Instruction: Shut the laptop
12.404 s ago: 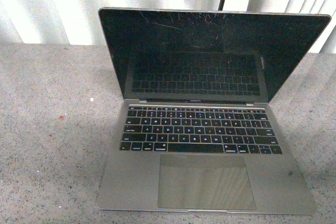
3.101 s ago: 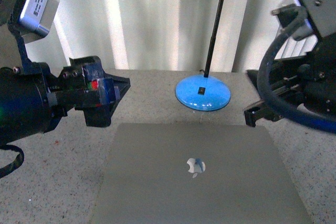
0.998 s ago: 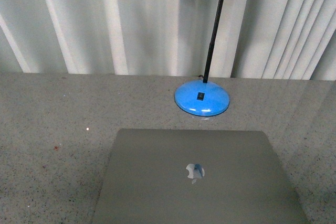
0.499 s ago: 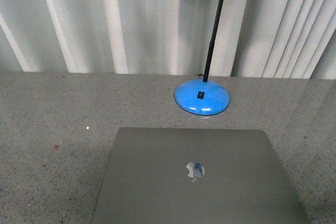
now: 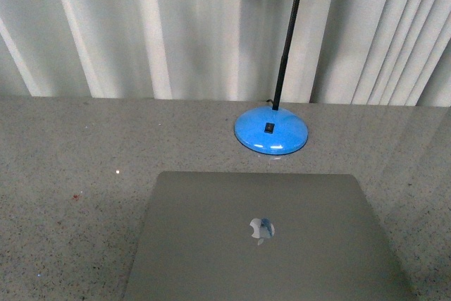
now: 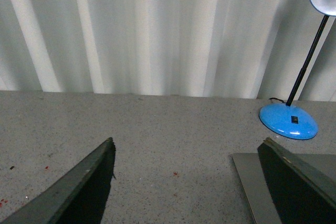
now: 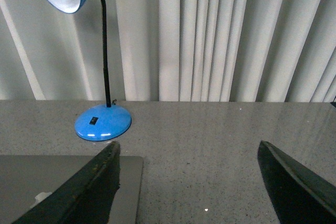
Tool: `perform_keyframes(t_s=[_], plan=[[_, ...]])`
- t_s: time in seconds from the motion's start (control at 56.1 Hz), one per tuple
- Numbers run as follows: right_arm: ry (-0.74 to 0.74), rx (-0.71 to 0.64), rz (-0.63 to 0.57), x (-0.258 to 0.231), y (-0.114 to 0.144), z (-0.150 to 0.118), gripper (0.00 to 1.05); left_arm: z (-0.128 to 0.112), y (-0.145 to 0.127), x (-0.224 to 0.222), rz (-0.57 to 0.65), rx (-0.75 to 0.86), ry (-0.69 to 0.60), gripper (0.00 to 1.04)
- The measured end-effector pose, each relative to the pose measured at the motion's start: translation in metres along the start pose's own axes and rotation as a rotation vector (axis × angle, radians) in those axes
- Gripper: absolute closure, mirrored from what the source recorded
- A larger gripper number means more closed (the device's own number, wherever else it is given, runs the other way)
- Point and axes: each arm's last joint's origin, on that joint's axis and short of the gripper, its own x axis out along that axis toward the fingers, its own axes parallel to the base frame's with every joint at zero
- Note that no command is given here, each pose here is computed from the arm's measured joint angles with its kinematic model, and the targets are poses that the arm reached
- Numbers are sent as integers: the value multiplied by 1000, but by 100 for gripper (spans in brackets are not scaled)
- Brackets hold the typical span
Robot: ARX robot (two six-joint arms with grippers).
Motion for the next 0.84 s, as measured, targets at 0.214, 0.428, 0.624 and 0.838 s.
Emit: perform_keyframes(t_s=[0.214,0.428,0.624,0.838], plan=[[0,0,0,0,0,0,7,0,0,0,0,2,0,7],[0,0,0,0,0,0,7,0,0,0,0,2,0,7],[0,0,0,0,0,0,7,0,0,0,0,2,0,7],[0,0,0,0,0,0,7,0,0,0,0,2,0,7]])
